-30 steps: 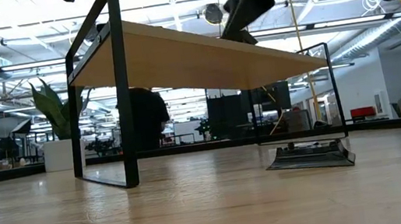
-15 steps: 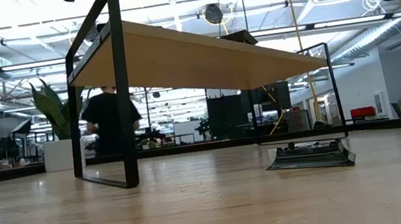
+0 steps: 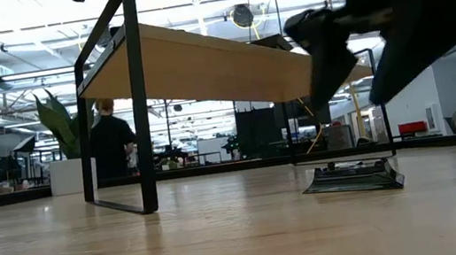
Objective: Pick & Place Mini shaped plates
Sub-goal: Stack the square plate on top of the other square plate
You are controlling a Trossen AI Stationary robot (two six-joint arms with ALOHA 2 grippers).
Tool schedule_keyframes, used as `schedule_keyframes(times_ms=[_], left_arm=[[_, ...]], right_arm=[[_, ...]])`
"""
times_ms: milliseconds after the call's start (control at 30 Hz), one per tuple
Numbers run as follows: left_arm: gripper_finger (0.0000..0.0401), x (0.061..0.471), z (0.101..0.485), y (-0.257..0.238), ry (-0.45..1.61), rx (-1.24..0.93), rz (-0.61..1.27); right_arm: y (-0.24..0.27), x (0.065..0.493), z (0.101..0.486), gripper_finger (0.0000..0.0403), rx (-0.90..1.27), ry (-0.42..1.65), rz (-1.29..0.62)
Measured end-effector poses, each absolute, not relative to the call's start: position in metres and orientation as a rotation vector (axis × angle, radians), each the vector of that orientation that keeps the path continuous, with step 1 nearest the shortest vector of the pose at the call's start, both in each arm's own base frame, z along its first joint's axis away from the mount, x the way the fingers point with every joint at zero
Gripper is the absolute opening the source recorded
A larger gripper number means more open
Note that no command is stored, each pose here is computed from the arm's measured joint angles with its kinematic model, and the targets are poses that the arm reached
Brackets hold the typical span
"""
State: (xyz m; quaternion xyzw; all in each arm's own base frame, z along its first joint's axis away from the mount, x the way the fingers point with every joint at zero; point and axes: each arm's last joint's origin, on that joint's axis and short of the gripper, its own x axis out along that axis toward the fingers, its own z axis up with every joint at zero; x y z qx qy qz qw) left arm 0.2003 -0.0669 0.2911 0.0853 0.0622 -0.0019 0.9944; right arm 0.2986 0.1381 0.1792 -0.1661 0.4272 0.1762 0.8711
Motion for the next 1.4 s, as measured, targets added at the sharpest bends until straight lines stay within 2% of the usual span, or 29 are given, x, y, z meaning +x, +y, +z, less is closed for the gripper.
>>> schedule_keyframes(times_ms=[300,733,1033,1400], left_arm=[[0.0152,0.200,0.291,-0.067,0.125,0.171,-0.004],[0.0152,0.200,0.291,-0.067,0.125,0.171,-0.004],[0.0152,0.200,0.291,-0.067,0.125,0.171,-0.004],[0.0152,0.200,0.291,-0.067,0.125,0.171,-0.004]], right_arm=[[0.141,0.307,0.144,0.0276,-0.440,0.957,0.462],[0.128,0.314,0.141,0.0299,-0.388,0.957,0.466],[0.128,0.314,0.133,0.0286,-0.372,0.995,0.510],[0.139,0.308,0.138,0.0246,-0.420,0.971,0.499]])
